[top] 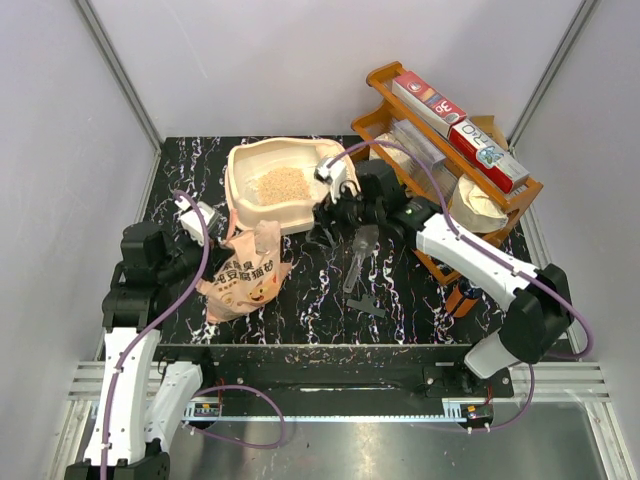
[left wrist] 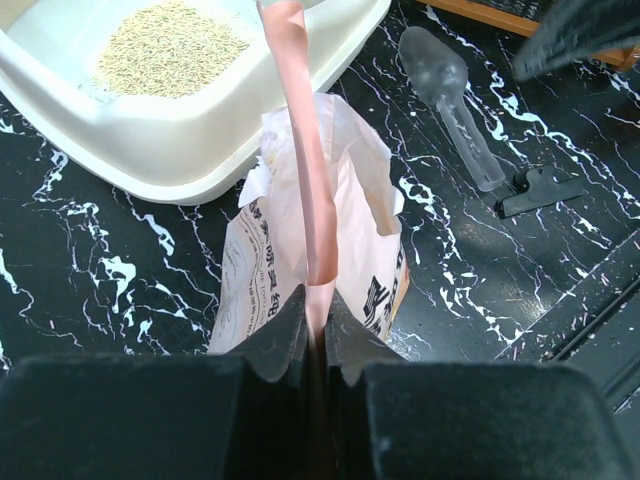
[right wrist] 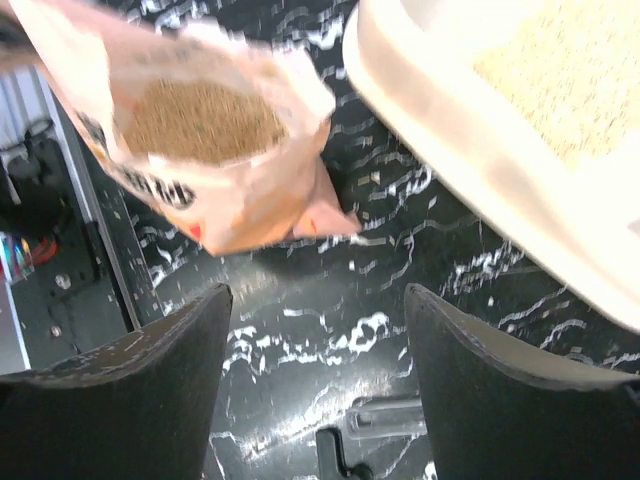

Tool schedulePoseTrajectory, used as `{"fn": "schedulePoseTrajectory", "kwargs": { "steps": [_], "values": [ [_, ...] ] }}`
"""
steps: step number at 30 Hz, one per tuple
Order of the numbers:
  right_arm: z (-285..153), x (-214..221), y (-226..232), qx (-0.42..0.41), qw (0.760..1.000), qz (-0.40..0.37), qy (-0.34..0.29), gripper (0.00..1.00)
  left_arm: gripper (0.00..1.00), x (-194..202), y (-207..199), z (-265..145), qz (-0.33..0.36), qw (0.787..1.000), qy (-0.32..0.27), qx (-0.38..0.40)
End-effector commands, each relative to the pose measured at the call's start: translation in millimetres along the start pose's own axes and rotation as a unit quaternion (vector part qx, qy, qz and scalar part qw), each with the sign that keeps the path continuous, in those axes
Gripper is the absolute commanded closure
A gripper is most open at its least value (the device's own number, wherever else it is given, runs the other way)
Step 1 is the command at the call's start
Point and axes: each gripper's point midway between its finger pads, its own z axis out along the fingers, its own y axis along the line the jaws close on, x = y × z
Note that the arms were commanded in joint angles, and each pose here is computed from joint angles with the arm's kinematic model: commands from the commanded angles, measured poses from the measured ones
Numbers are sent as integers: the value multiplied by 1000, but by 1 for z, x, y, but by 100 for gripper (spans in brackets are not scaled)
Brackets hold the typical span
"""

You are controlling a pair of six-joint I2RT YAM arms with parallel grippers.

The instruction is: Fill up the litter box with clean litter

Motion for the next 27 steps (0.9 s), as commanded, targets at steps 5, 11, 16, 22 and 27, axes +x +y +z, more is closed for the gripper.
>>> {"fn": "schedulePoseTrajectory", "kwargs": {
  "steps": [5,11,16,22,27],
  "values": [
    [4,-68,-5,23,998,57,-28,28,100,-65,-24,-5,62,991,-89,83],
    [9,-80,9,-12,993,115,-12,29,100,-78,-35,-6,51,987,-97,117],
    [19,-66,7,-2,989,147,5,30,100,-85,-41,-5,44,984,-100,138],
    [39,-43,0,25,986,158,40,29,100,-87,-45,1,33,982,-103,156],
    [58,-32,-21,73,979,184,49,32,100,-93,-47,4,38,980,-106,166]
  ]
}}
